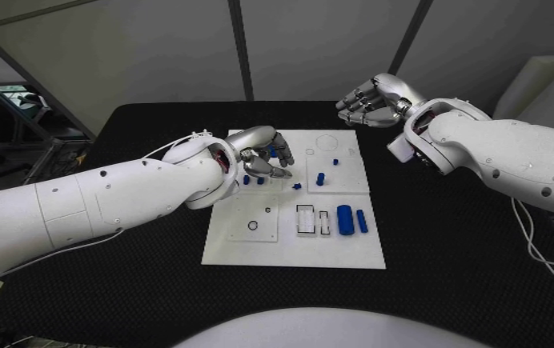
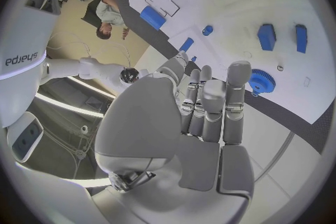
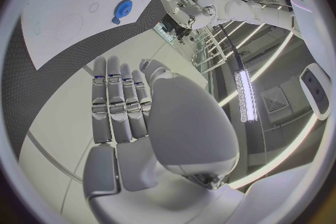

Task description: Assemble the parts on the task board

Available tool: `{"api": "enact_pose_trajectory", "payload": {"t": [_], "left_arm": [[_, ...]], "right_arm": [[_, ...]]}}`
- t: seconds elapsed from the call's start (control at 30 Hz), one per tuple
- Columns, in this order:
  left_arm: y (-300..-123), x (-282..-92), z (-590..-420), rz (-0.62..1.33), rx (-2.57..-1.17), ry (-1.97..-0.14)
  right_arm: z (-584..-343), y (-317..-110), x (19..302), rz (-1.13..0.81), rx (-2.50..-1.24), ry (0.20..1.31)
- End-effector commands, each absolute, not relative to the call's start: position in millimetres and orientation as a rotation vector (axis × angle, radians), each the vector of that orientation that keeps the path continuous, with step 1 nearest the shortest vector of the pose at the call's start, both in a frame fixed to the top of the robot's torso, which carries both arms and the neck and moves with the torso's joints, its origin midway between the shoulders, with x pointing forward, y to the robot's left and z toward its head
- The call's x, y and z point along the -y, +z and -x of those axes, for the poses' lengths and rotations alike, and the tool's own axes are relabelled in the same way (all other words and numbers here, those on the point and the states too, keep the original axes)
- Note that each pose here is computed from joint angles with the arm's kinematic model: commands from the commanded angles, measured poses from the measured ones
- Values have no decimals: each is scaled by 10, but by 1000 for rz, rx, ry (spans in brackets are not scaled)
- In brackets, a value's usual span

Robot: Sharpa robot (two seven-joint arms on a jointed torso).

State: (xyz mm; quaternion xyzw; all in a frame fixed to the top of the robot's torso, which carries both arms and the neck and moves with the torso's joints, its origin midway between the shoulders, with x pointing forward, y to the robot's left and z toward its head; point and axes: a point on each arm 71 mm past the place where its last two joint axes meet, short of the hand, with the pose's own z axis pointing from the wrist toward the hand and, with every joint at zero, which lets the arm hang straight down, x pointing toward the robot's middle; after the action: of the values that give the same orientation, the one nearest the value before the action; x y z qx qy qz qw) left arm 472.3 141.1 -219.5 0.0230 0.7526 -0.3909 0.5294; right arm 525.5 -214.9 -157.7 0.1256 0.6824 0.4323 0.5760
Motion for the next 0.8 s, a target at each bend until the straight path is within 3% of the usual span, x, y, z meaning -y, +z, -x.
{"api": "enact_pose_trajectory", "payload": {"t": [0.03, 0.8], "left_arm": [[-2255, -1351, -4733, -165, -1819, -830], [-2389, -1010, -4796, -261, -1874, -811]], "right_arm": [[-5253, -1561, 2131, -284, -1589, 1013], [-5248, -1564, 2094, -277, -1596, 1016]]}}
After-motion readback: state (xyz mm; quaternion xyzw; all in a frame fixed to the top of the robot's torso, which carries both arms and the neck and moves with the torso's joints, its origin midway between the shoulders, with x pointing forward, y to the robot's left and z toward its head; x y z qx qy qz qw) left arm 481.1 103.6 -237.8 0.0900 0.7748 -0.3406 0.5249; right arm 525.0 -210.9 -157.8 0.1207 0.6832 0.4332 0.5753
